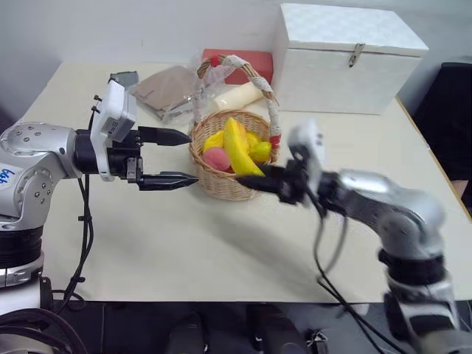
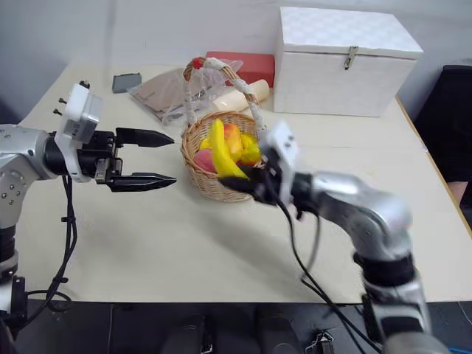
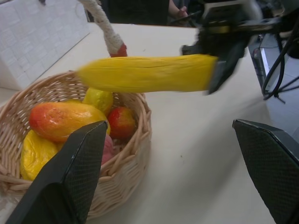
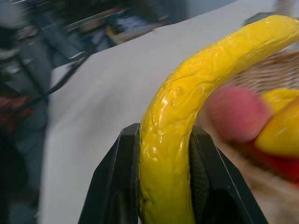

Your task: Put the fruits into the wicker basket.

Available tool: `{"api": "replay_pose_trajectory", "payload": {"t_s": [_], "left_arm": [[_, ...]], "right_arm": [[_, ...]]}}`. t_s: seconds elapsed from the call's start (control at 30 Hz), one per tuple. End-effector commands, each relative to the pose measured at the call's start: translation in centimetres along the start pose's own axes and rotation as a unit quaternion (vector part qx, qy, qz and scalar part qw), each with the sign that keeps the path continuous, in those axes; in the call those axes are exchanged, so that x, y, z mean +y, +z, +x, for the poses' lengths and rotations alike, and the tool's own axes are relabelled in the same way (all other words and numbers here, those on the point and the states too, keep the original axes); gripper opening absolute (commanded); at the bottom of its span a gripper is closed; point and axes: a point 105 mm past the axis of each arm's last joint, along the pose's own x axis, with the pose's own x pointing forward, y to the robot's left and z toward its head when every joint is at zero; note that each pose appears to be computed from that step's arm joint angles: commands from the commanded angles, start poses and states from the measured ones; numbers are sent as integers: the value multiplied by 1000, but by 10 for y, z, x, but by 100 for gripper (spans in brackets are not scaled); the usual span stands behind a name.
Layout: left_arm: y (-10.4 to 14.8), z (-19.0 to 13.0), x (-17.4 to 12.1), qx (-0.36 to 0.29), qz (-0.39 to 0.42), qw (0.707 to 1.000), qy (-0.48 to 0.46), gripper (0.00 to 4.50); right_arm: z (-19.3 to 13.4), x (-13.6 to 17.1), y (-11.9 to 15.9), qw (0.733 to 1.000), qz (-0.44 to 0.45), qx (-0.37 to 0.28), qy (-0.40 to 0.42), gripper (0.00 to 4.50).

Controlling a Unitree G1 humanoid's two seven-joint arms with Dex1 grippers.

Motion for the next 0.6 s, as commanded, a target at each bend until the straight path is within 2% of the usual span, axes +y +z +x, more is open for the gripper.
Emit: {"api": "replay_pose_trajectory", "payload": {"t_s": [0.03, 0.2, 0.43, 0.6], "left_arm": [[11, -7, -4, -7, 23, 1000, 14, 450], [9, -14, -7, -3, 20, 999, 30, 450], [9, -10, -7, -13, 20, 999, 32, 450], [11, -5, -4, -18, 26, 999, 23, 450]], "right_arm": [[19, -16, 10, 999, -7, -6, -44, 86], [33, -22, 27, 998, -8, -30, -56, 86], [29, 3, 38, 998, -8, -58, 1, 325], [-7, 15, 32, 998, -7, -56, 22, 325]]}}
